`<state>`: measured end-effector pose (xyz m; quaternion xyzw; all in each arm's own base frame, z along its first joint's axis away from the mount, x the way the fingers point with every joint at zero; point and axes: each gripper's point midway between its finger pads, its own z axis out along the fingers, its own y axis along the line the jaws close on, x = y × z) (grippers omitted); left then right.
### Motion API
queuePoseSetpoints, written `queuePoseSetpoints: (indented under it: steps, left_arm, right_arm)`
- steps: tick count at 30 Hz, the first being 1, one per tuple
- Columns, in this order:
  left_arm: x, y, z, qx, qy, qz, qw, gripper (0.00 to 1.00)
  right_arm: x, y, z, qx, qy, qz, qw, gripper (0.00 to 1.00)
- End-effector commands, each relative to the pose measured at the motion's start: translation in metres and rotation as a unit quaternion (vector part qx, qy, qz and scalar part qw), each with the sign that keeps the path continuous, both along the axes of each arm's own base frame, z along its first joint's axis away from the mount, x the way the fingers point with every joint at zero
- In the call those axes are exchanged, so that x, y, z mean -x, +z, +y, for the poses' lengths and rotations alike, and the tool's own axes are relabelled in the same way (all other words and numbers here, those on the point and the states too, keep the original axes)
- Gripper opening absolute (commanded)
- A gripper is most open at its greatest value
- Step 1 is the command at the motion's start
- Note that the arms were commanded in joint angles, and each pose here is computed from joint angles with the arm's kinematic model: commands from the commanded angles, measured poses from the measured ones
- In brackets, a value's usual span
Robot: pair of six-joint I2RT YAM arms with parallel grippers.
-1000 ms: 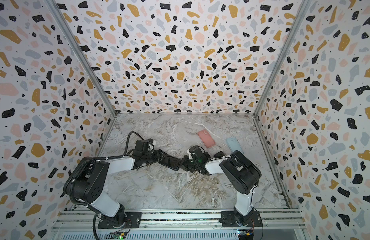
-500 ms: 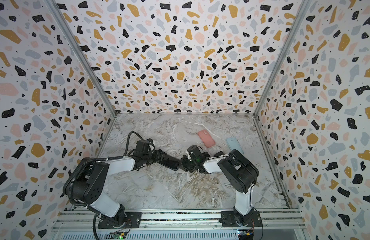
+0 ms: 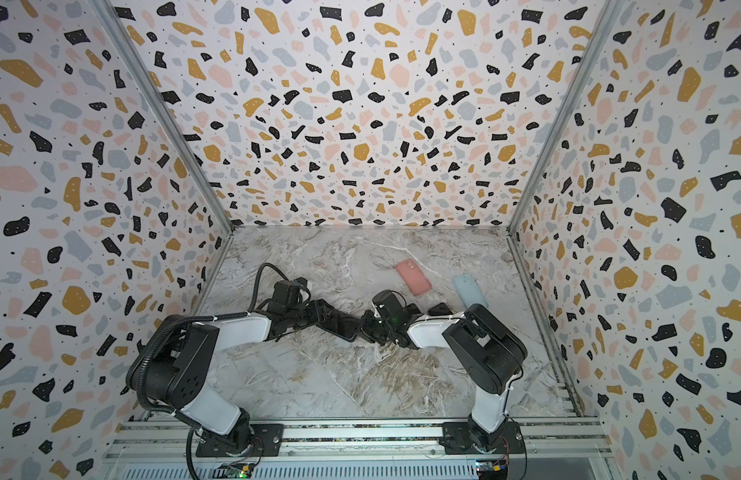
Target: Put the phone into the phone case
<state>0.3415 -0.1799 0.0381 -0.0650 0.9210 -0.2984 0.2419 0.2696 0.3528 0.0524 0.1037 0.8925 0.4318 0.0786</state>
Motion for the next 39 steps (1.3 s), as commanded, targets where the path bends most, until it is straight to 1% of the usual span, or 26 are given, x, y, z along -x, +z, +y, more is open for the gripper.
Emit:
queuePoseSetpoints:
  steps: [1, 5, 7, 9, 15, 20, 25, 31, 36, 37, 39]
  left_arm:
    - [0.034, 0.003, -0.036, 0.053, -0.08, 0.046, 0.994, 0.69]
    - [0.031, 0.007, -0.034, 0.052, -0.078, 0.04, 0.995, 0.7]
    - [0.03, 0.009, -0.034, 0.05, -0.078, 0.039, 0.995, 0.7]
    - [0.03, 0.009, -0.033, 0.05, -0.077, 0.038, 0.995, 0.7]
    - [0.028, 0.014, -0.028, 0.042, -0.075, 0.031, 0.996, 0.7]
    - [0.022, 0.025, -0.02, 0.029, -0.07, 0.018, 0.997, 0.7]
    - [0.021, 0.028, -0.017, 0.015, -0.07, 0.014, 0.997, 0.71]
    - [0.022, 0.027, -0.015, 0.01, -0.066, 0.015, 0.998, 0.71]
    - [0.024, 0.039, -0.012, 0.008, -0.062, 0.009, 0.998, 0.71]
    - [0.027, 0.043, -0.012, 0.012, -0.06, 0.01, 0.998, 0.71]
    - [0.038, 0.05, -0.015, 0.024, -0.058, 0.008, 0.998, 0.72]
  right_arm:
    - [0.016, -0.02, -0.013, 0.055, 0.008, 0.017, 0.998, 0.21]
    - [0.018, -0.017, -0.015, 0.053, 0.007, 0.015, 0.998, 0.3]
    - [0.019, -0.017, -0.016, 0.053, 0.007, 0.015, 0.998, 0.31]
    - [0.019, -0.016, -0.017, 0.051, 0.009, 0.014, 0.999, 0.35]
    - [0.022, -0.009, -0.022, 0.051, 0.008, 0.008, 0.999, 0.4]
    - [0.024, -0.003, -0.03, 0.056, 0.0, 0.0, 0.998, 0.41]
    - [0.025, 0.002, -0.034, 0.061, -0.005, -0.004, 0.998, 0.44]
    - [0.024, 0.007, -0.045, 0.1, -0.025, 0.006, 0.995, 0.47]
    - [0.026, 0.02, -0.046, 0.104, -0.01, -0.022, 0.994, 0.46]
    - [0.026, 0.025, -0.044, 0.095, 0.003, -0.037, 0.995, 0.42]
    - [0.027, 0.036, -0.039, 0.065, 0.043, -0.072, 0.994, 0.39]
